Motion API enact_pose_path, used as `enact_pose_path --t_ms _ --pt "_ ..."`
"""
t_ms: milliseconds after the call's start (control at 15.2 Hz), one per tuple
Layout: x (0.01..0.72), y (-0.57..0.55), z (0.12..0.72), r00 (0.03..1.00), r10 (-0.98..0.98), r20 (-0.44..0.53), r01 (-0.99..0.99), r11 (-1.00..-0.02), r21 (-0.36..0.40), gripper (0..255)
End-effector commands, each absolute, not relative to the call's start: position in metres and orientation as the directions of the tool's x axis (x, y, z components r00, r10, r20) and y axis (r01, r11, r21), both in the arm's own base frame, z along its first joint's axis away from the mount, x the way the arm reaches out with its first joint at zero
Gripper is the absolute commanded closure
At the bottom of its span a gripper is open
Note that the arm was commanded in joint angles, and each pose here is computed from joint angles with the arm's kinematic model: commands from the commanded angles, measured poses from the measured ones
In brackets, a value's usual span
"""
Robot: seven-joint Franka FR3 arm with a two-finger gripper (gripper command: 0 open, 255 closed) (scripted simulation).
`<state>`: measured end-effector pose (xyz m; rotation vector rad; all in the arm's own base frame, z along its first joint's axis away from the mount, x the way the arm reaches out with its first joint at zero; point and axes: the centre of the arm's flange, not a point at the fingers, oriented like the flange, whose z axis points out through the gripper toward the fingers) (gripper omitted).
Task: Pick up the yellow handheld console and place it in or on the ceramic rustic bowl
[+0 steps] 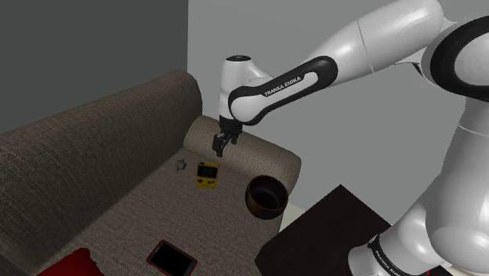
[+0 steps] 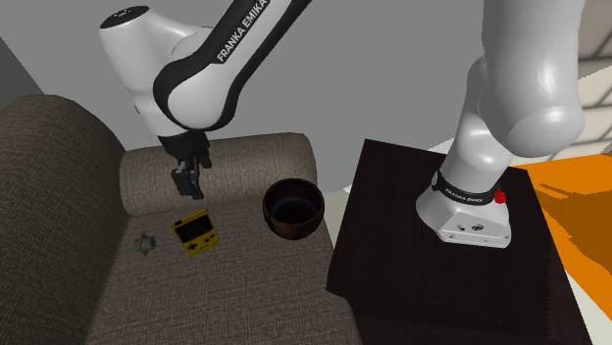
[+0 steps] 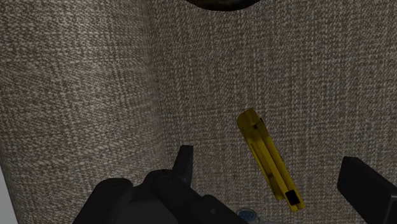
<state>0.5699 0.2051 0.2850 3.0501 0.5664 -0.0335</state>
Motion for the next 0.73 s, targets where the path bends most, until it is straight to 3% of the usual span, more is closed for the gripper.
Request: enact_pose_path --t_ms 0,660 --pt "0.582 0.220 0.267 0.926 0.376 -0.024 0.377 -0.926 0.032 0" --pt "0.634 0.284 0.195 0.896 0.443 -0.008 0.443 -0.896 0.026 0"
